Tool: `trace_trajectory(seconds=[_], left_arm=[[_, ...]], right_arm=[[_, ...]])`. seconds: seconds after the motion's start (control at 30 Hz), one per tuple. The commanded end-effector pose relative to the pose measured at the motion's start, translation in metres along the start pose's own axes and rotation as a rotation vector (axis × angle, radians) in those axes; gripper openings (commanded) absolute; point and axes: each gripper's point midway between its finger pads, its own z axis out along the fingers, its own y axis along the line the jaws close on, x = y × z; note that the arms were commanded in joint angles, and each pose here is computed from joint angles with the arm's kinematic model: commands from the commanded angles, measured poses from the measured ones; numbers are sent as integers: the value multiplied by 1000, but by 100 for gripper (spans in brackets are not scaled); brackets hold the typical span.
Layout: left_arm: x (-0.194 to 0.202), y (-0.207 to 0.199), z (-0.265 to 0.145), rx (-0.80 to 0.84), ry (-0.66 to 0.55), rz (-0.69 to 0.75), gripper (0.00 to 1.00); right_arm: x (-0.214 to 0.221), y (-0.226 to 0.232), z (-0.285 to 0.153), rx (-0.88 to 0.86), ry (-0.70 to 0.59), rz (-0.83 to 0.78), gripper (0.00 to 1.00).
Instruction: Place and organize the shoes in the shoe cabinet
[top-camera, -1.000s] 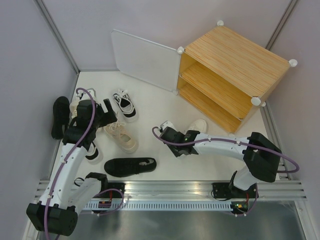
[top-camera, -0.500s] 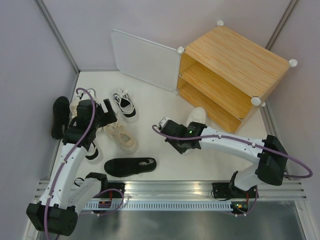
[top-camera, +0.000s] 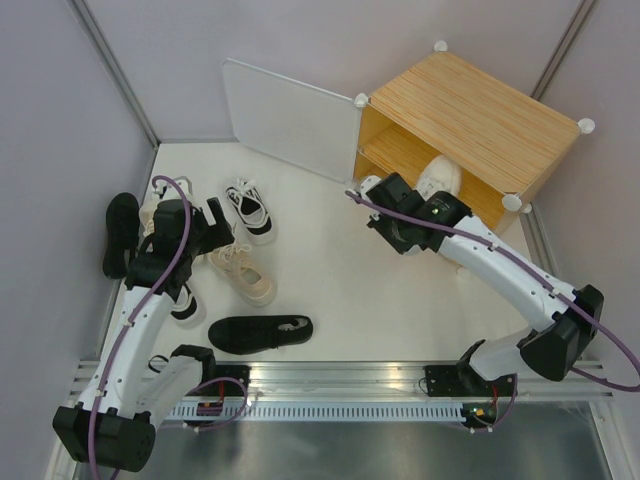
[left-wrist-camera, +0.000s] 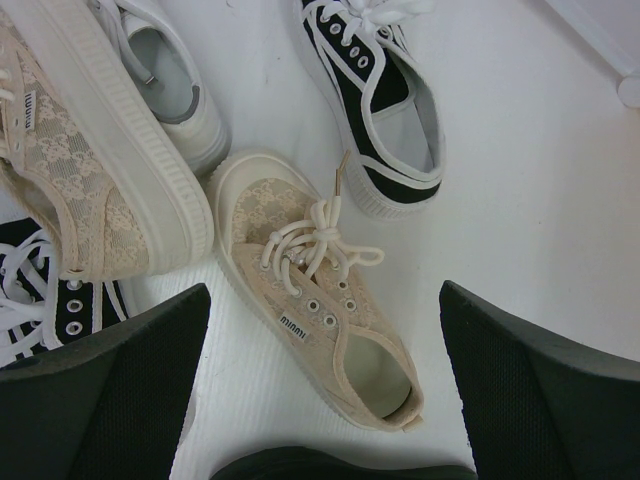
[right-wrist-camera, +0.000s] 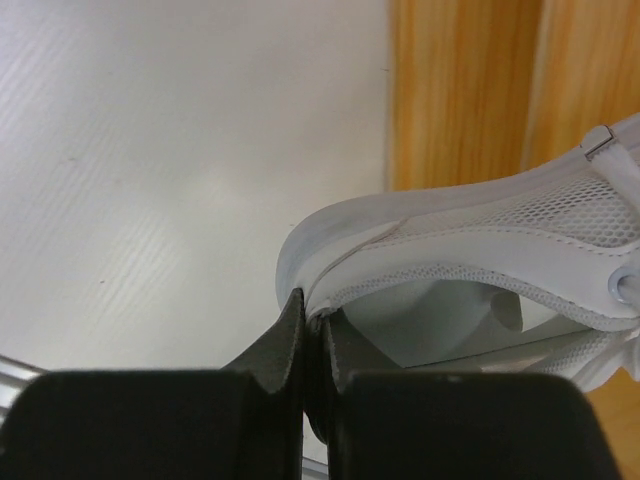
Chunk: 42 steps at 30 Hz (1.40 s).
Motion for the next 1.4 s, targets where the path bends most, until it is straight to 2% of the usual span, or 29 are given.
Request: trace_trajectory(seconds=[0.0,0.3,0.43,0.63,0.67,0.77,0.93,1.07,1.23,1.27,1.37], left_arm=[[-7,-3,3,14,-32,29,97],[-7,-3,3,16,-32,31,97],[-7,-5,3,22,-30,33,97],[-7,-5,3,24,-29,36,97],[-7,-5,2,23,-33,37,97],[-7,-5,2,21,-34,36,97],[-7,-5,2,21,-32,36,97],[-8,-5,2,23,-34,36,97],[-8,-5,1,24,-36,35,97],[-8,-6,1,24,-37,34,97],[-8,-6,1,24,-37,35,97]], right_arm=[[-10,-57,-9,173,2,-70,1],[1,-115,18,284,76,21,1],[7,-130,20,312,89,72,0],[18,-155,14,444,112,123,4],[19,-159,13,458,108,141,5],[22,-164,13,487,113,157,21],[33,-165,16,522,156,160,22],[34,-166,12,531,143,184,23],[33,-168,0,549,107,228,32],[33,-167,-4,549,94,236,39],[31,-168,-13,552,63,262,42]])
